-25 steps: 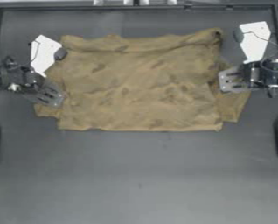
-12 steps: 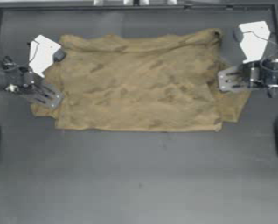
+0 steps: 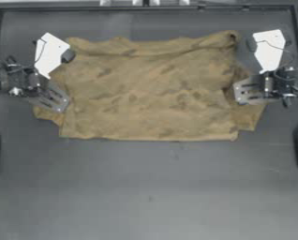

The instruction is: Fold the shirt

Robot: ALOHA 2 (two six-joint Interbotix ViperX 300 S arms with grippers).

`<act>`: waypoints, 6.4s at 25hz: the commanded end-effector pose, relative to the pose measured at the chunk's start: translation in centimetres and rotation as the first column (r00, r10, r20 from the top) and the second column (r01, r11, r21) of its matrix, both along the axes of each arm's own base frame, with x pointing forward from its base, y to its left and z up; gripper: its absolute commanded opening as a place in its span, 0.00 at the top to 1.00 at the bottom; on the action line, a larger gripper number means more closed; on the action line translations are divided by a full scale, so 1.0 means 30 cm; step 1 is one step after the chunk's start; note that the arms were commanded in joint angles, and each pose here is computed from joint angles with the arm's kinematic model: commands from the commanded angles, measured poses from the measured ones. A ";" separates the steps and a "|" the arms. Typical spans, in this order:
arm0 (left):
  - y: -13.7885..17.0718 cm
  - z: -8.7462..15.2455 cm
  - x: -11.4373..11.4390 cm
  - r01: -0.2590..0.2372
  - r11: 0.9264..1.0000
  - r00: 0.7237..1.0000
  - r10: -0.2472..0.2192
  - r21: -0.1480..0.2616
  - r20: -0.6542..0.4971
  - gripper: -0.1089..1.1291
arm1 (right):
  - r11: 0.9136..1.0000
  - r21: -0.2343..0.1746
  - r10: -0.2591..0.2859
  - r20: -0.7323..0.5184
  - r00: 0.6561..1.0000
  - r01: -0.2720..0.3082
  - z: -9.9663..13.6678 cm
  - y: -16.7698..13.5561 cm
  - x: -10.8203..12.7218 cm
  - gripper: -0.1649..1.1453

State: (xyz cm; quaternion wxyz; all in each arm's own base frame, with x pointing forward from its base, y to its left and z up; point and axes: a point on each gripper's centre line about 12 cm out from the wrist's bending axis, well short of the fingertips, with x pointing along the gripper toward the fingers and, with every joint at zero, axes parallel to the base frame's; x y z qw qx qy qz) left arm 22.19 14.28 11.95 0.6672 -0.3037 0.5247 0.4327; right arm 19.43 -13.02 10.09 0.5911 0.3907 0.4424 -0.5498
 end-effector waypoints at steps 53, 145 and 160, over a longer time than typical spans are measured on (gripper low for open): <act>0.015 0.382 0.202 0.136 0.952 0.952 -0.203 0.275 0.230 0.87 | 0.974 -0.200 0.163 0.290 0.943 -0.107 0.329 -0.034 0.249 0.81; 0.134 0.304 0.298 0.409 0.837 0.907 -0.418 0.363 -0.056 0.08 | 0.884 -0.253 0.442 0.177 0.879 -0.393 0.447 -0.034 0.417 0.12; 0.245 0.132 0.234 0.361 0.905 0.930 -0.369 0.223 -0.010 0.09 | 0.887 -0.295 0.420 0.201 0.885 -0.354 0.496 -0.027 0.331 0.12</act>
